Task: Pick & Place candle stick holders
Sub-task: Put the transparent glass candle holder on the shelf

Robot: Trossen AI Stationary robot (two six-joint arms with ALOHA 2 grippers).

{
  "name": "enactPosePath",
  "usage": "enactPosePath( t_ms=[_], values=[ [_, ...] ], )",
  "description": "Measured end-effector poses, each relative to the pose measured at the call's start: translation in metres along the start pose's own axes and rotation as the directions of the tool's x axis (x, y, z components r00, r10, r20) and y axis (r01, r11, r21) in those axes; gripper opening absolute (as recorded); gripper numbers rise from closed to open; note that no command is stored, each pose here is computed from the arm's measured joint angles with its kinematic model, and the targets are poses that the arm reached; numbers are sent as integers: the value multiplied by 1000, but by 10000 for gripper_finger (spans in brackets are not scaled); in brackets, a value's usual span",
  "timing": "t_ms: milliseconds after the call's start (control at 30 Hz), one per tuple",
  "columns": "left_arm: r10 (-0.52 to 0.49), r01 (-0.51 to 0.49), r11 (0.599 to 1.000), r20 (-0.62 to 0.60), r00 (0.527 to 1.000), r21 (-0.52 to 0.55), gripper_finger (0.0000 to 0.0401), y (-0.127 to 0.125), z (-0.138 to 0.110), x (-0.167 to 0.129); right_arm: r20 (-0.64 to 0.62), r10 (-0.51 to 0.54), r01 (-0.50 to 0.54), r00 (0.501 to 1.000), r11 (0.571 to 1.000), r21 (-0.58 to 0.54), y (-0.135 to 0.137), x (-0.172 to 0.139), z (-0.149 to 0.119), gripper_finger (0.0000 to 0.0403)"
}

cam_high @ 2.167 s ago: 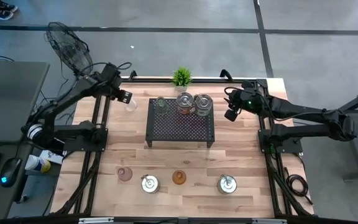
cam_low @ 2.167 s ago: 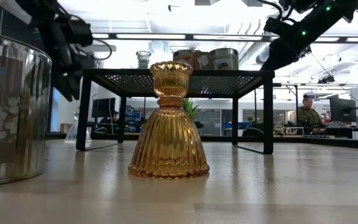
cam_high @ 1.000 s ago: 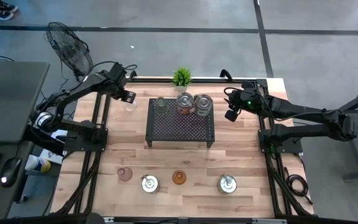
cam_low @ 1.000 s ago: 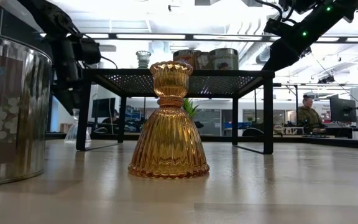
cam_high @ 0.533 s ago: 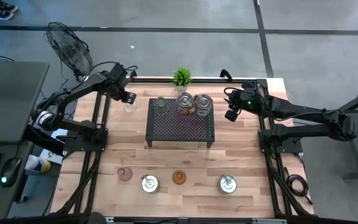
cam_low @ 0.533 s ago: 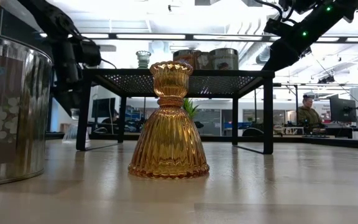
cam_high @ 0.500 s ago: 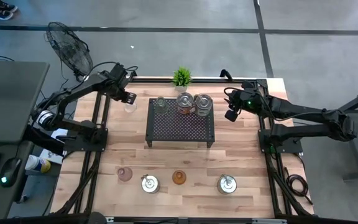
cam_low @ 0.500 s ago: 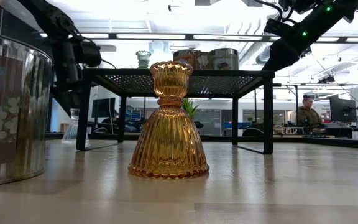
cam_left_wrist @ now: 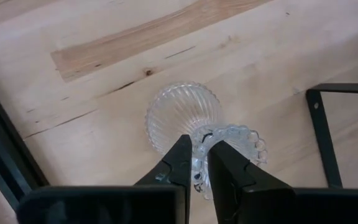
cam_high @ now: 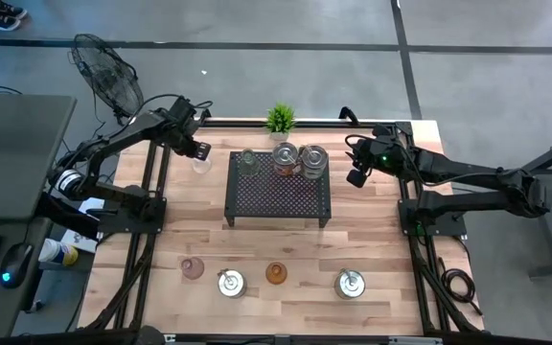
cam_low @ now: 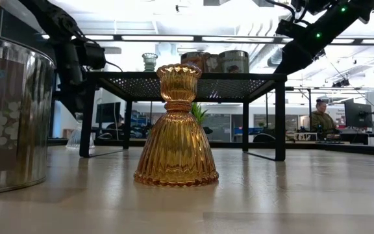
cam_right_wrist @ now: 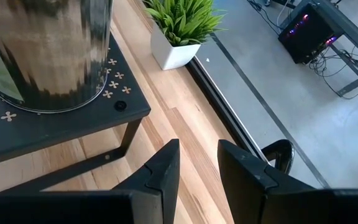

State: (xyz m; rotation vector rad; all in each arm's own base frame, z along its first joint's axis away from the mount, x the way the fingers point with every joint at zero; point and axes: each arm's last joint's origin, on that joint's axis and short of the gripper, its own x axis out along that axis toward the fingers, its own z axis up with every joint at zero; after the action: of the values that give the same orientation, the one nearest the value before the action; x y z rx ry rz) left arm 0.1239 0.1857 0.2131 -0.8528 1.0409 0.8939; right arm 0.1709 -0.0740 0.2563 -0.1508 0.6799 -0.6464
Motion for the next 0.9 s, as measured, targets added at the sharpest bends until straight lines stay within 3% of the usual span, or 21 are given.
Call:
enactPosePath(
  t_ms=[900],
  values=[
    [31, -29, 996, -22, 999, 83, 23, -2, 6, -16, -4, 1, -1, 1000, 1000, -1, 0, 0, 0, 101]
  ],
)
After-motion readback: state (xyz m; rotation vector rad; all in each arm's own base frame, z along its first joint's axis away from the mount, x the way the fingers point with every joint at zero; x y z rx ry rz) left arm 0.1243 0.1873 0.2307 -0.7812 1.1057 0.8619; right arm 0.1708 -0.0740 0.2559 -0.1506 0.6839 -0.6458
